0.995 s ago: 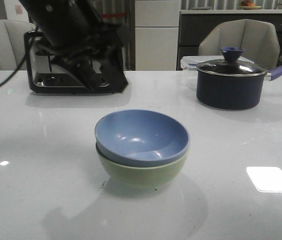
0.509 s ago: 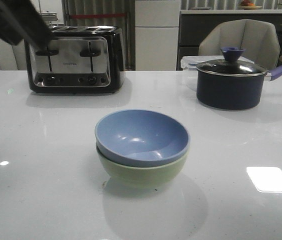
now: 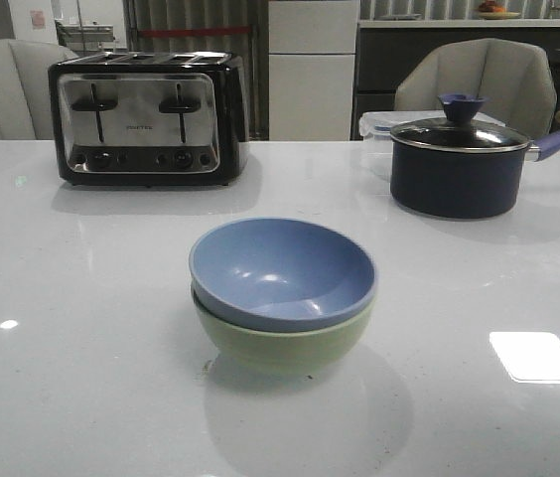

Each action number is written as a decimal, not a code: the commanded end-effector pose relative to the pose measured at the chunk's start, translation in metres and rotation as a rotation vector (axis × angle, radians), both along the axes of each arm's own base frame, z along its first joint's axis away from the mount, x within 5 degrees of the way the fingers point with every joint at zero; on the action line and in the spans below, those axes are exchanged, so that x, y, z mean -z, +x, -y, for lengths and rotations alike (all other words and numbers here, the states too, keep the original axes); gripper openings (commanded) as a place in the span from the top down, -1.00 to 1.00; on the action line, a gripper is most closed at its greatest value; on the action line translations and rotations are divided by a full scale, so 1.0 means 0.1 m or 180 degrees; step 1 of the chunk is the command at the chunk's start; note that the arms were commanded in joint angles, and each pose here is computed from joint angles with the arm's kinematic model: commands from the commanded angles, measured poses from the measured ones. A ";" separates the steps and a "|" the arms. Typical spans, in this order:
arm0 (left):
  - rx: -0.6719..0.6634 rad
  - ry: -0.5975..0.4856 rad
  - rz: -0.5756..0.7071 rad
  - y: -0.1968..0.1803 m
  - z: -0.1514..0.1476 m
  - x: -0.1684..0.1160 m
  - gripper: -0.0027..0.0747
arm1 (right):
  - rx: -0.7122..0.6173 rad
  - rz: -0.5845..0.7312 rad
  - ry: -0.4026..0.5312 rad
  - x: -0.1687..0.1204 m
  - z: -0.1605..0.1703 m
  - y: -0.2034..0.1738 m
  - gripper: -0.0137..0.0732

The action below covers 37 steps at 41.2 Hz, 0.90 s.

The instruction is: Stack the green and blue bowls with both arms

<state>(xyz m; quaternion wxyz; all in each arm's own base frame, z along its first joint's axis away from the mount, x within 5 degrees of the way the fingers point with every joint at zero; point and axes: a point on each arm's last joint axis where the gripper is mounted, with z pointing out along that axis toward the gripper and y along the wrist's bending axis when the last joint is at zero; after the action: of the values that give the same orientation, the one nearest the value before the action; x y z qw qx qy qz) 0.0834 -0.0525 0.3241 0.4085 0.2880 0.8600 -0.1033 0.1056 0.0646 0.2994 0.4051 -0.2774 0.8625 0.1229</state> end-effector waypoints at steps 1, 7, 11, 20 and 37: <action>-0.0029 -0.0220 0.0293 -0.04 -0.02 -0.11 -0.11 | 0.0017 0.0265 0.0105 -0.13 -0.01 0.04 -0.27; -0.0029 -0.0230 0.0309 -0.05 -0.03 -0.11 -0.10 | 0.0017 0.0265 0.0105 -0.13 -0.01 0.04 -0.27; -0.0029 -0.0232 0.0313 -0.05 -0.03 -0.11 0.01 | 0.0017 0.0265 0.0105 -0.13 -0.01 0.04 -0.24; -0.0030 -0.0236 0.0319 -0.05 -0.03 -0.11 0.52 | 0.0017 0.0265 0.0105 -0.13 -0.01 0.04 0.31; -0.0019 -0.0275 0.0281 -0.05 -0.02 -0.11 0.69 | 0.0017 0.0265 0.0105 -0.13 -0.01 0.04 0.63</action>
<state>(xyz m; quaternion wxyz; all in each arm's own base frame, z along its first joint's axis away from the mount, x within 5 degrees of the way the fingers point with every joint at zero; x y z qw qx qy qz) 0.0757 -0.0475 0.3228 0.4225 0.2809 0.8550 -0.1071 0.1056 0.0646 0.2994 0.4051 -0.2774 0.8625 0.1229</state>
